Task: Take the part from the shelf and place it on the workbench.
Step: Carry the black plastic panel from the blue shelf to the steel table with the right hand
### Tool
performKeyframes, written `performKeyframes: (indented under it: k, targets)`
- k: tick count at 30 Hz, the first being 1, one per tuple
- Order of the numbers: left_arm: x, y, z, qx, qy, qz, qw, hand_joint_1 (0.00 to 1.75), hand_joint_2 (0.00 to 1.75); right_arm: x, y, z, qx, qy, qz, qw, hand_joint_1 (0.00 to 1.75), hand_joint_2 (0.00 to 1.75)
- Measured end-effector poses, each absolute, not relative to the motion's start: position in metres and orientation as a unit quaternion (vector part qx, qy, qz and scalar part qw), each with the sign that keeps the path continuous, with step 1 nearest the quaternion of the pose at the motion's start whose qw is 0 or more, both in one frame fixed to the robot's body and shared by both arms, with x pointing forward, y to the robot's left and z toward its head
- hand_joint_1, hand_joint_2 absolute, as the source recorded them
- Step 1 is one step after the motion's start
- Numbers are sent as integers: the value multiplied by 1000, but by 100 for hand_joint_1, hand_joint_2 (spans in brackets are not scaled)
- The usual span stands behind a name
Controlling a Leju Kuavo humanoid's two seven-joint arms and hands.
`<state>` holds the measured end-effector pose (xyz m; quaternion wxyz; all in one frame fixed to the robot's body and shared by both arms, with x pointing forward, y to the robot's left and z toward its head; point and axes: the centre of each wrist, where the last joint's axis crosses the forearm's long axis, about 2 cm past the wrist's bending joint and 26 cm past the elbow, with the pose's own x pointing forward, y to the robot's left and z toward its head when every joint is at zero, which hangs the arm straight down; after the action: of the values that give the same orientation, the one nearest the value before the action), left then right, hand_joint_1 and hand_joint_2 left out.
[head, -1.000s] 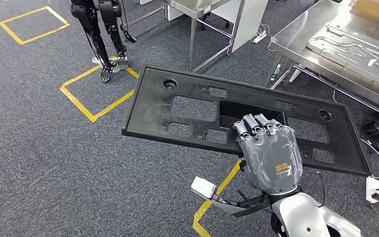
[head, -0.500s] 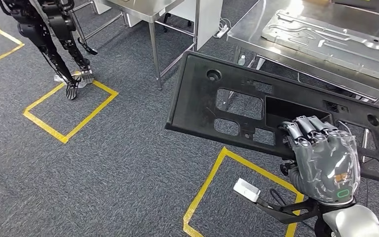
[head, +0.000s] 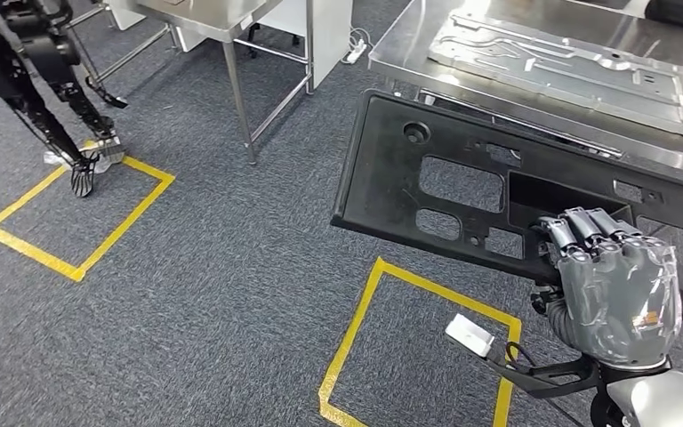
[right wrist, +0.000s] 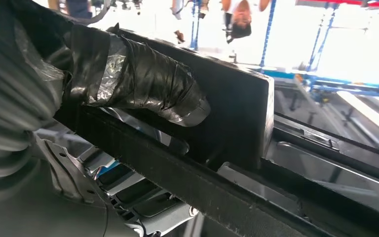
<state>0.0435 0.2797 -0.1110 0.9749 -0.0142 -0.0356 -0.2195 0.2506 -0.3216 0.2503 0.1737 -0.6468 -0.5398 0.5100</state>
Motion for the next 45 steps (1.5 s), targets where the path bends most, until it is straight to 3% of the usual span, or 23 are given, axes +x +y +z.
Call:
performKeyframes:
  k: [18,32,45]
  targets:
    - [41,279,-111,-35,17,-220,975,0,175,250,-323,239,-634,-542,520,184,175,175]
    - [40,276,-111,-52,25,-208,976,0,175,263,-320,225,-611,-534,516,276,175,175]
    - [39,277,-111,-49,28,-194,979,0,175,266,-308,227,-591,-542,515,301,175,175]
